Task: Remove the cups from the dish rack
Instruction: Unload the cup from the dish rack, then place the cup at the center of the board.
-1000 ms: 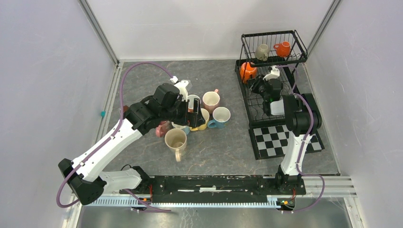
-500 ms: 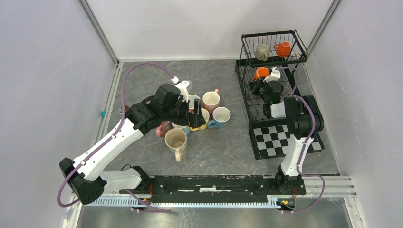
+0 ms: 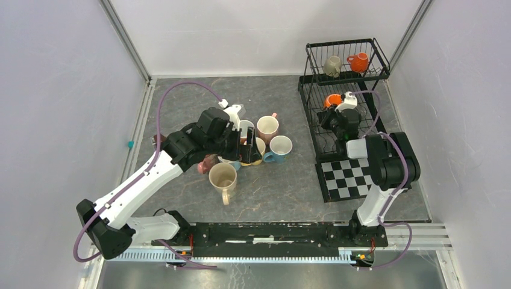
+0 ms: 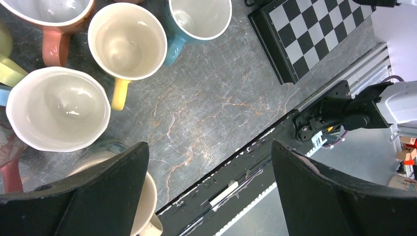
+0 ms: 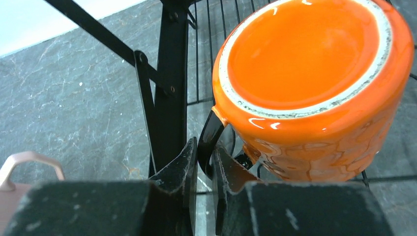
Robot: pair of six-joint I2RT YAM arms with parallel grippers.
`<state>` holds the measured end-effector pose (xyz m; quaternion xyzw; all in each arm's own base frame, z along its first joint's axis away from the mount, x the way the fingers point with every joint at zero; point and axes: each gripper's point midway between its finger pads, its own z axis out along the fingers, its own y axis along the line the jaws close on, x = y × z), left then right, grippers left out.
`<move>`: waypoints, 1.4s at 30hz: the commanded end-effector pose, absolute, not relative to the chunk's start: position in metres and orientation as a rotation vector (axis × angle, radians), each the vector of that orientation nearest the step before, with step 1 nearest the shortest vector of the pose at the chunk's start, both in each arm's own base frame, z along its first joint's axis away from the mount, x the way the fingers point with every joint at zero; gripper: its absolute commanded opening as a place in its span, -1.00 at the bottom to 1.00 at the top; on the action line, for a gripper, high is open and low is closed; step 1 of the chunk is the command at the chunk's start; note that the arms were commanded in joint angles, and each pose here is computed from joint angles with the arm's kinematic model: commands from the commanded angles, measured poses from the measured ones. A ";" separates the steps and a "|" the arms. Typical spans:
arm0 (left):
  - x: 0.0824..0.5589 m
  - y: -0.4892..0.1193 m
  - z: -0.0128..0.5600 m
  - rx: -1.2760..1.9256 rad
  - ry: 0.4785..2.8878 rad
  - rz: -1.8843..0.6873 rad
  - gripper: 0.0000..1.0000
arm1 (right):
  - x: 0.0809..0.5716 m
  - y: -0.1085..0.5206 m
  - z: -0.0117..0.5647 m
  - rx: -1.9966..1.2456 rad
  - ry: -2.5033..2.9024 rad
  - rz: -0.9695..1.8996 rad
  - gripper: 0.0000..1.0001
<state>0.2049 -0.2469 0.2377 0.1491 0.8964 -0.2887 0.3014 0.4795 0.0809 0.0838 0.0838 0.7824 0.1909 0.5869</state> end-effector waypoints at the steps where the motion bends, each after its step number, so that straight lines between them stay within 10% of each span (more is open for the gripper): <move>1: 0.206 -0.252 0.251 0.441 2.300 -0.814 1.00 | 0.468 0.077 0.106 0.181 1.760 0.424 -0.71; 13: 0.206 -0.264 0.251 0.310 2.287 -0.936 1.00 | 0.439 0.085 0.123 0.195 1.725 0.520 -1.00; 42: 0.241 -0.317 0.312 -0.163 2.034 -1.469 1.00 | 0.396 0.098 0.220 0.248 1.556 0.788 -1.00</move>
